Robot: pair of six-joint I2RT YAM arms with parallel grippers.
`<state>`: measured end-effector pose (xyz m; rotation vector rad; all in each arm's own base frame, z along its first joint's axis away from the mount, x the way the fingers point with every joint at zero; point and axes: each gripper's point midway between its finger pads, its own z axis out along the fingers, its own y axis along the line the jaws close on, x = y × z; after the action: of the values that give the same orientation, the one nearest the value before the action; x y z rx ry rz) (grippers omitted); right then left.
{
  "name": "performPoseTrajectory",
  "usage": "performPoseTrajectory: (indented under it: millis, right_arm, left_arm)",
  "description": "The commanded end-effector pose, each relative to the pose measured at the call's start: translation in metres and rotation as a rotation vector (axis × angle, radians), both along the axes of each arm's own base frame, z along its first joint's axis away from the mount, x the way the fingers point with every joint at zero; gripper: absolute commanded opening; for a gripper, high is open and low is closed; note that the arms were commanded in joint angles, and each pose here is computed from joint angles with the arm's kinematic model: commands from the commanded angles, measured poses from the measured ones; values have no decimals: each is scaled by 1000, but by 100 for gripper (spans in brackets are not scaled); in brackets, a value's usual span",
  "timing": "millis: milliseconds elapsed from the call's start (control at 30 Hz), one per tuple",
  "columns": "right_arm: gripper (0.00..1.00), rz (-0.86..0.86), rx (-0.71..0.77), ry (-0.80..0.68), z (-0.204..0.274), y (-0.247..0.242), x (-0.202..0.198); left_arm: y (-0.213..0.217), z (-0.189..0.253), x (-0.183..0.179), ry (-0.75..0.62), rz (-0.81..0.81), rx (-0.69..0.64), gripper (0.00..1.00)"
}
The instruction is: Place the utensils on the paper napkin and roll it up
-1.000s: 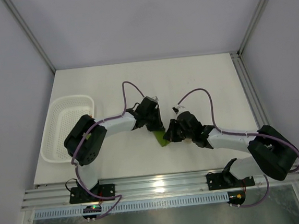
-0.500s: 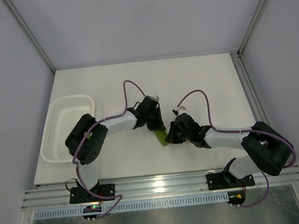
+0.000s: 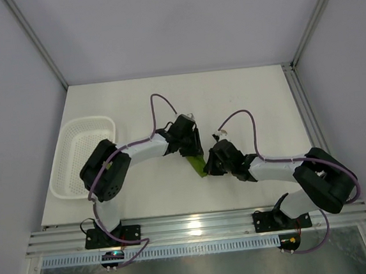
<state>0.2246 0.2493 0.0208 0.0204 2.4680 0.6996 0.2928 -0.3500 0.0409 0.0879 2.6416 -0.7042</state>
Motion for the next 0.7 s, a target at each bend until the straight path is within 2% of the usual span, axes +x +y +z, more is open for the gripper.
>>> performPoseTrajectory:
  millis: [0,333,400,433,467,533,667]
  right_arm:
    - [4,-27,-65,26,-17,-10,-4]
    - [4,-25,-69,27,-18,-9,-4]
    - [4,-26,-68,26,-18,-10,-3]
    - [4,-26,-69,26,-19,-10,-4]
    - [4,-26,-68,23,-18,-10,-3]
    - [4,-26,-68,25,-18,-10,-4]
    - [4,-21,-68,26,-19,-10,-5]
  left_arm:
    - [5,41,12,-112,27,-11,41]
    - [30,60,-4,-177,104,-89,31]
    - [33,61,-5,-185,115,-96,27]
    - [31,67,-5,-200,113,-124,16]
    - [32,63,-8,-192,109,-126,9]
    - [31,57,-8,-181,107,-128,0]
    - [17,48,-13,-140,65,-201,0]
